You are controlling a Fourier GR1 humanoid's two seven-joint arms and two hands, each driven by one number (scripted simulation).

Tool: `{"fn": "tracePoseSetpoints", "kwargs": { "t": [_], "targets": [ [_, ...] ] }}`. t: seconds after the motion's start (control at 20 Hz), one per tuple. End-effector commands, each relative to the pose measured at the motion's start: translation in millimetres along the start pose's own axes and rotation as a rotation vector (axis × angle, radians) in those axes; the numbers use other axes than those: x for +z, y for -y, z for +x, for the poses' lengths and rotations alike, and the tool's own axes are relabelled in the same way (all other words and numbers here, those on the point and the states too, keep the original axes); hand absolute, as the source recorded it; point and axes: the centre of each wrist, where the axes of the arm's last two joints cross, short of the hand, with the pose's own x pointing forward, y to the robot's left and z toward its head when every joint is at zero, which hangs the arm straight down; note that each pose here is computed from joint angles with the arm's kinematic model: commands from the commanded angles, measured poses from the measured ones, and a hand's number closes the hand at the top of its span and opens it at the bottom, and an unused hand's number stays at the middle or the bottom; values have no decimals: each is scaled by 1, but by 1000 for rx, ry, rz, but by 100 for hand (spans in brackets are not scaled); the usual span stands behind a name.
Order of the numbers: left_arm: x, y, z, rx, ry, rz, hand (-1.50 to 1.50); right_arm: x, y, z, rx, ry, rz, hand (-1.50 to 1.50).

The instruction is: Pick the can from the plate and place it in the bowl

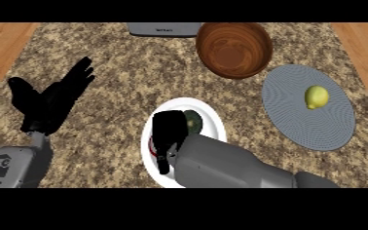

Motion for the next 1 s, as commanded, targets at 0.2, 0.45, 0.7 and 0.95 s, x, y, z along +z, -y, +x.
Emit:
{"fn": "tracePoseSetpoints", "kwargs": {
  "t": [0.2, 0.45, 0.7, 0.95],
  "targets": [
    [7, 10, -2, -5, 16, 4, 0, -2, 3, 3, -13, 35, -99, 150],
    [0, 2, 6, -10, 12, -12, 0, -13, 6, -3, 24, 47, -98, 150],
    [-4, 16, -13, -6, 1, 4, 0, -1, -3, 4, 29, 86, -138, 150],
    [4, -16, -3, 37, 9, 48, 0, -12, 27, -98, 37, 87, -183, 150]
  ]
}}
